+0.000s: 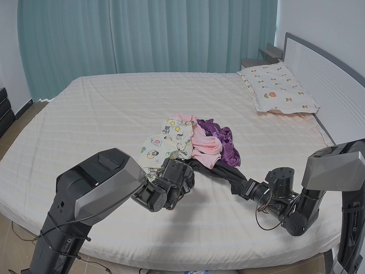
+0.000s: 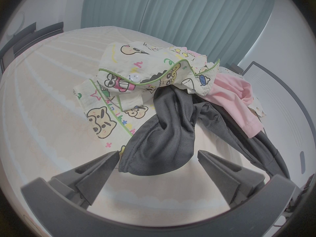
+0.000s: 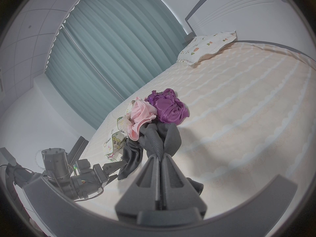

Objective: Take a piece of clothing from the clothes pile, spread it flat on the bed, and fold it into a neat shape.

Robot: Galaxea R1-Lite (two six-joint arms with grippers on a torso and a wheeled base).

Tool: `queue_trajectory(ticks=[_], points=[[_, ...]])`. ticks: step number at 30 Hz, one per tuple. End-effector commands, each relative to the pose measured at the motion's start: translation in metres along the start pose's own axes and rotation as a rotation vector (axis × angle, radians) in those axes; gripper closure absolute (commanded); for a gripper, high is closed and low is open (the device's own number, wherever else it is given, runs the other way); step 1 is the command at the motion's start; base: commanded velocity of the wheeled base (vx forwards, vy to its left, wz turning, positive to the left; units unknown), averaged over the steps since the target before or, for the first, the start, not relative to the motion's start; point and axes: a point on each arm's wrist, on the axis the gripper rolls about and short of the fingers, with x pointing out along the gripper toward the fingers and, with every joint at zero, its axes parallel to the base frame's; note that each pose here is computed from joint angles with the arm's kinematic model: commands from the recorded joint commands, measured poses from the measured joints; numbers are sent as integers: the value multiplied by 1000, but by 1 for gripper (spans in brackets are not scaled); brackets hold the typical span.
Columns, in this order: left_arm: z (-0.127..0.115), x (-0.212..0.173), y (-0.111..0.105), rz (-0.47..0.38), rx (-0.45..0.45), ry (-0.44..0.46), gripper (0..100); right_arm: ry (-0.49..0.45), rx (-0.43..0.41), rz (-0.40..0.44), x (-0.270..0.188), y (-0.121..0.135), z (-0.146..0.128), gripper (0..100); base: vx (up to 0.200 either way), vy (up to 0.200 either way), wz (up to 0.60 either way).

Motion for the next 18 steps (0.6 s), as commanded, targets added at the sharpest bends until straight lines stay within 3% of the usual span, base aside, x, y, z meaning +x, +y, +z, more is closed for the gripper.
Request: queue_trajectory(ticks=[1, 6, 7, 18], points=[[-3, 10, -1, 16, 3, 14, 0, 0, 0, 0, 0, 0, 0, 100, 0, 0, 0], [-1, 16, -7, 36, -12, 26, 0, 1, -1, 1, 0, 0, 0, 100, 0, 0, 0], [-1, 16, -7, 35, -14, 25, 100, 1, -1, 1, 0, 0, 0, 100, 0, 0, 0], [7, 3, -7, 33, -65, 25, 100, -37, 18, 49, -4, 4, 2, 100, 0, 0, 0]])
